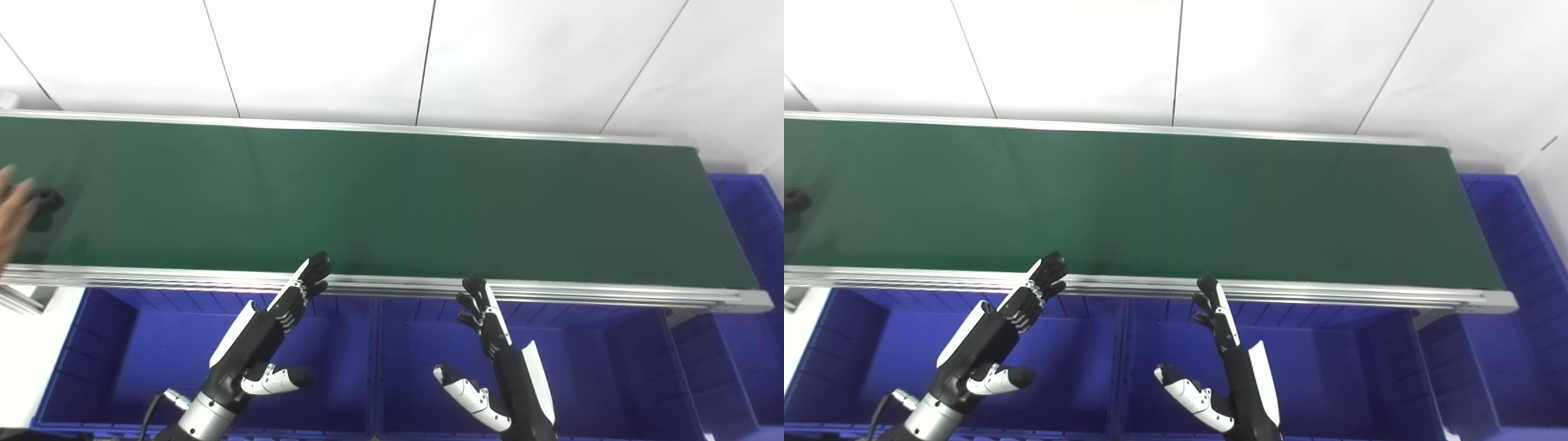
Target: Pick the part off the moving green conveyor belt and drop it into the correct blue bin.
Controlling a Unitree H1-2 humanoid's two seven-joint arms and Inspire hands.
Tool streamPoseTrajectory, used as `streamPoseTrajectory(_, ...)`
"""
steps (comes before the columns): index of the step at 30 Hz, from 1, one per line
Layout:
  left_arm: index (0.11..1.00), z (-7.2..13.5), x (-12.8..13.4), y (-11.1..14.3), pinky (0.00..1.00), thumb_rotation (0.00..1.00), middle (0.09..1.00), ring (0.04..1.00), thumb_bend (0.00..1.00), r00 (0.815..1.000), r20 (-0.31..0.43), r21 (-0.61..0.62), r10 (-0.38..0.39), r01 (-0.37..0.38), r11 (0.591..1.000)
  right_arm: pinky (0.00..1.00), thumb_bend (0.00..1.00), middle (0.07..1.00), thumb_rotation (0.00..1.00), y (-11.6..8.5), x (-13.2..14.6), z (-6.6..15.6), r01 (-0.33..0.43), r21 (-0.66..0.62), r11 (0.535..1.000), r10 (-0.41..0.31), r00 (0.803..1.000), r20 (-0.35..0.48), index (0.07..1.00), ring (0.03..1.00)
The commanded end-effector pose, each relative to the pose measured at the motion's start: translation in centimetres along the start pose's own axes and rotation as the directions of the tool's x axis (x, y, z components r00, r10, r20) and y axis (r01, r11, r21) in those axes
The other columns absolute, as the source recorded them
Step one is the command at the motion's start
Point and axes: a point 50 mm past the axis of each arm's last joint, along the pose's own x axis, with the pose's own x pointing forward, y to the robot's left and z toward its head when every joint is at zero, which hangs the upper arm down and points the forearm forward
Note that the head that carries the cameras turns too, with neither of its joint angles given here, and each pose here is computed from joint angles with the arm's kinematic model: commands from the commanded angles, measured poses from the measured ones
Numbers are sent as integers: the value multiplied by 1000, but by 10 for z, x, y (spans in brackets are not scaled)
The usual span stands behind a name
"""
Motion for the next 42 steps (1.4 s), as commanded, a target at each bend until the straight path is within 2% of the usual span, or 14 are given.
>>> streamPoseTrajectory(1,1000,10,2,-4,975,653,1000,1000,729,999,44,17,24,-25,1000,872,637,976,629,-3,2,11,-1,5,1000,1,999,39,1000,940)
streamPoseTrajectory(4,1000,12,2,-12,978,642,1000,1000,730,998,53,-6,28,-28,1000,882,639,981,632,-5,1,10,1,10,1000,-2,999,33,1000,948)
streamPoseTrajectory(11,1000,17,0,-33,1000,634,1000,1000,708,998,54,-54,-14,17,998,879,642,977,632,-13,-5,7,18,-6,1000,-18,1000,21,1000,945)
streamPoseTrajectory(15,1000,12,2,-33,1000,665,1000,1000,740,999,30,-19,-19,20,1000,878,642,975,628,-15,-7,6,14,-23,1000,-14,1000,16,1000,940)
streamPoseTrajectory(20,1000,9,1,-31,1000,638,1000,1000,697,1000,10,13,-21,21,1000,888,635,982,626,-15,-9,5,0,-41,999,1,1000,11,1000,946)
streamPoseTrajectory(25,1000,9,-8,-29,1000,610,1000,1000,698,1000,-18,31,-20,20,999,883,648,986,617,-12,-10,6,-7,-42,999,8,1000,9,1000,942)
streamPoseTrajectory(36,1000,15,-26,-24,976,596,1000,1000,701,998,-47,60,30,-27,998,882,652,1000,606,-8,-14,5,-61,-69,996,61,998,-4,1000,954)
streamPoseTrajectory(42,1000,14,-33,-21,979,617,1000,1000,723,996,-74,60,45,-40,997,883,653,1000,588,-6,-15,3,-70,-44,997,70,998,-5,1000,953)
